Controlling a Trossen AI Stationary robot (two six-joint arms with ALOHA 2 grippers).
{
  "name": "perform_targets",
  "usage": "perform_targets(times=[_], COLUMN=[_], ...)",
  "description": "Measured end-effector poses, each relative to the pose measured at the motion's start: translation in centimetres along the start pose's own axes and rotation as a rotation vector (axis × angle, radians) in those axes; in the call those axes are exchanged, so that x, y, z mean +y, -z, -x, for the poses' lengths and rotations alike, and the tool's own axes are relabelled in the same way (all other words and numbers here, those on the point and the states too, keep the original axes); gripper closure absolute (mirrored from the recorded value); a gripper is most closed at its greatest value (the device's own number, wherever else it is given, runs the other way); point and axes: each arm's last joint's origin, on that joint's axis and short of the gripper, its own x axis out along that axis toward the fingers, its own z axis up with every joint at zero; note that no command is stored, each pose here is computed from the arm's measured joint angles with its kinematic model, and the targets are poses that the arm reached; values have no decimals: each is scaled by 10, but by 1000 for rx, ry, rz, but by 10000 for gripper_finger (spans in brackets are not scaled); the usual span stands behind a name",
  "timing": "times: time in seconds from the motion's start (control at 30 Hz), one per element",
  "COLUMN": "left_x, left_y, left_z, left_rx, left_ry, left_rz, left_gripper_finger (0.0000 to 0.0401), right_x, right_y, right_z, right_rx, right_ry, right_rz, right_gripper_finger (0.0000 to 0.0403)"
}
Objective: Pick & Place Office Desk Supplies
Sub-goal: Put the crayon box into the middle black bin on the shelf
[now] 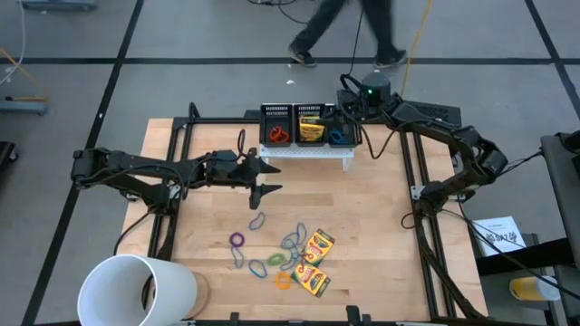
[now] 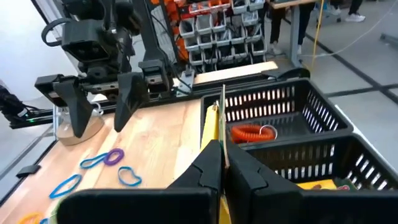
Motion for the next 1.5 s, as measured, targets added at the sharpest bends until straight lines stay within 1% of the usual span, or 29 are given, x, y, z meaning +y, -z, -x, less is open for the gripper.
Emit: perform_targets(times=[0.2, 0.6, 0.87, 1.07, 1.13, 1.2, 1.33, 1.4, 1.5], left_x=[0, 0, 0, 0, 0, 0, 0, 1, 3], left_y=[0, 0, 0, 0, 0, 0, 0, 0, 0], left_z=[0, 0, 0, 0, 0, 0, 0, 0, 0], left_rx=[-1, -1, -1, -1, -1, -1, -1, -1, -2], left_ry=[0, 0, 0, 0, 0, 0, -1, -4, -11], left_rz=[0, 6, 6, 6, 6, 6, 6, 7, 14], left_gripper_finger=[146, 146, 146, 146, 146, 146, 146, 146, 146], right_x=[-1, 0, -1, -5, -7, -6, -3, -2, -2], right_y=[4, 6, 6, 7, 8, 8, 9, 9, 10], right_z=[1, 1, 1, 1, 0, 0, 0, 0, 0], right_rx=[26, 47, 49, 60, 65, 68, 62, 61, 62], right_ry=[6, 4, 15, 145, 160, 142, 33, 10, 6], right_rz=[-31, -54, -49, -25, -10, -15, -31, -39, -41], right_gripper_finger=[403, 403, 403, 393, 392, 395, 401, 400, 402])
